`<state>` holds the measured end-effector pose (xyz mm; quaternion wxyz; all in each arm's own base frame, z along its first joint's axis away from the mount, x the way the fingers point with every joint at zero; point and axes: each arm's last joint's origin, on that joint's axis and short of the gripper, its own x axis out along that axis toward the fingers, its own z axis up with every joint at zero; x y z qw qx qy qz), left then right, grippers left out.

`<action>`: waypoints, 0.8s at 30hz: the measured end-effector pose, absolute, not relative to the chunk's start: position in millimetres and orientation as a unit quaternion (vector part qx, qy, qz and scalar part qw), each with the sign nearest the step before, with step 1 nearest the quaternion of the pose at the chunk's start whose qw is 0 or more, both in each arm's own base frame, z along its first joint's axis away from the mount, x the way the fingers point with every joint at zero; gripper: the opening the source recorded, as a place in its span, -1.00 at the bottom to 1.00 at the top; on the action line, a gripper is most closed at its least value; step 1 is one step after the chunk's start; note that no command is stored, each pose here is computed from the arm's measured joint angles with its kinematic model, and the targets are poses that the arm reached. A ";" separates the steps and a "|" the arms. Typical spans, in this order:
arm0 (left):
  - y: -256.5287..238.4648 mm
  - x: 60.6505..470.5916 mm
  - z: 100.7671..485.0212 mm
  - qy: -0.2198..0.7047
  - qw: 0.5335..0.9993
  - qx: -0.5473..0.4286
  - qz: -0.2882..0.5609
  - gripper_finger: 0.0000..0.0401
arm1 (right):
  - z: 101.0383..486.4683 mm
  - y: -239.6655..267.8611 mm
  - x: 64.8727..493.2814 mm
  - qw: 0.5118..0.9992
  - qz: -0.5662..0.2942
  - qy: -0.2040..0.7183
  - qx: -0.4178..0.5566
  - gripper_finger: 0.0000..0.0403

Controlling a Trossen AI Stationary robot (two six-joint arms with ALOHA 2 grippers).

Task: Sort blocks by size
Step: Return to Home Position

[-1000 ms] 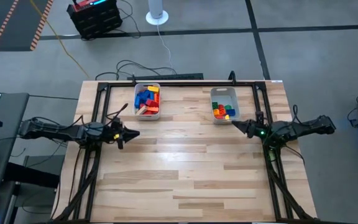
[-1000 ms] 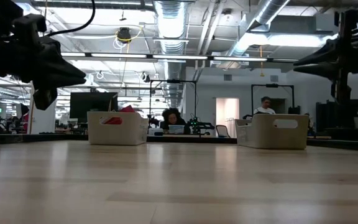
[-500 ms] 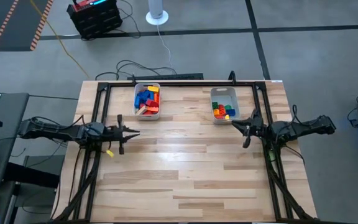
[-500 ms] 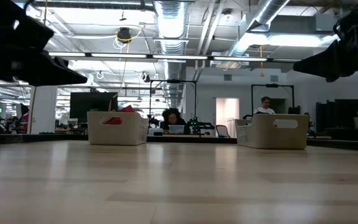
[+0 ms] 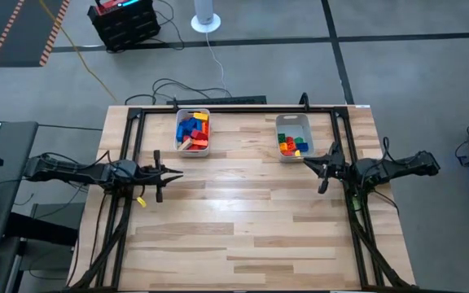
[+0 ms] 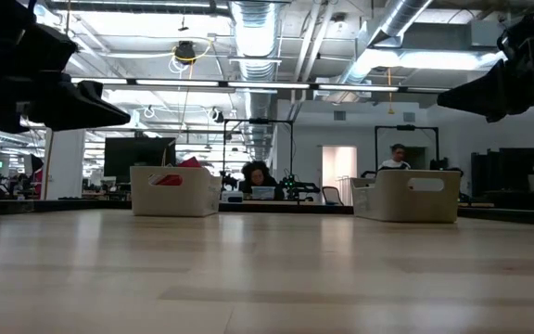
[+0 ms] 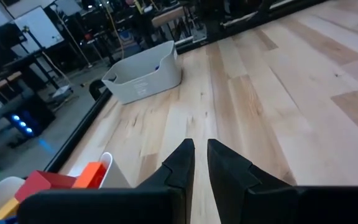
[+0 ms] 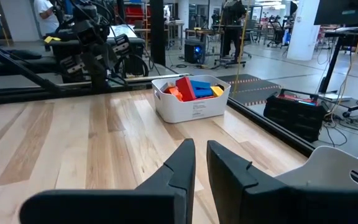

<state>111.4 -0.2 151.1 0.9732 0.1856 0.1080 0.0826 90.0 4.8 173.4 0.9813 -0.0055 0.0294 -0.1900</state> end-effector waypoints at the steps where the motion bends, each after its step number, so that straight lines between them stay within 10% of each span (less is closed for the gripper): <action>1: -0.2 111.4 151.1 0.108 0.974 0.182 0.083 -0.81 | 173.4 4.8 90.0 0.981 -0.190 0.029 -0.006 -0.65; 24: -0.3 111.4 151.1 0.107 0.976 0.169 0.084 -0.81 | 173.0 4.8 90.1 0.981 -0.190 0.030 -0.006 -0.65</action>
